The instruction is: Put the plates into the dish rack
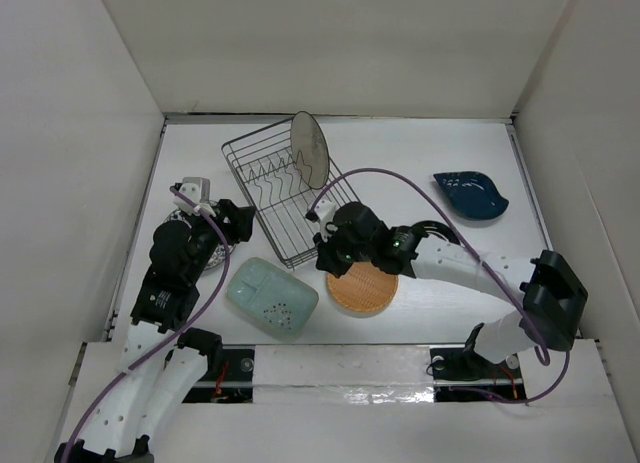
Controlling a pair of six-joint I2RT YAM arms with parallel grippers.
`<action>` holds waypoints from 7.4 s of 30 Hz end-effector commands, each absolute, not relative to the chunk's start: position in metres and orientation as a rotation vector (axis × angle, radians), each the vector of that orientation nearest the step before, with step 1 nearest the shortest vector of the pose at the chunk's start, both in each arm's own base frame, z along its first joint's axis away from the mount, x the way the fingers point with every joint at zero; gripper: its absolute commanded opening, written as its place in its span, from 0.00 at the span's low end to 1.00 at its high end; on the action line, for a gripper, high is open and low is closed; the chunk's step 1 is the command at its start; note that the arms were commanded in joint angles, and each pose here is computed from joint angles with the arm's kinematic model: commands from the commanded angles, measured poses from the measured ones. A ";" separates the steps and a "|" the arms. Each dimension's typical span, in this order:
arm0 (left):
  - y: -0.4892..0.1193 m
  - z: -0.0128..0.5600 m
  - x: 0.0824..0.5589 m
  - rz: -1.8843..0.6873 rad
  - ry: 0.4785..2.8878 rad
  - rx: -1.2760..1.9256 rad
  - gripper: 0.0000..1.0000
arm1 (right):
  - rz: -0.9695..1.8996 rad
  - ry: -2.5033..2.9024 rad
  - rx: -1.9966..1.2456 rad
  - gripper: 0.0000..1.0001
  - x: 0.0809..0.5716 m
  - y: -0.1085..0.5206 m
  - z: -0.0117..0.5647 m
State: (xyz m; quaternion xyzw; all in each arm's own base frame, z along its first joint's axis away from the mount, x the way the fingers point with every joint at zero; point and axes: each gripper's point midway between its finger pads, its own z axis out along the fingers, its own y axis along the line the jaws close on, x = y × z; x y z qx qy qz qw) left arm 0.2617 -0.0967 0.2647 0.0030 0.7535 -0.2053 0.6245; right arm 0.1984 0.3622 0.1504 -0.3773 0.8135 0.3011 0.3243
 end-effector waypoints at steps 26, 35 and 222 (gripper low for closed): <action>-0.096 0.275 0.266 -0.461 1.681 0.008 0.58 | 0.621 2.027 -0.545 0.00 0.335 0.344 0.165; -0.098 0.275 0.266 -0.472 1.681 0.018 0.57 | 0.720 2.160 -0.476 0.25 0.281 0.284 0.119; -0.086 0.305 0.246 -0.473 1.564 -0.017 0.34 | 0.505 1.770 -0.367 0.00 0.328 0.363 0.317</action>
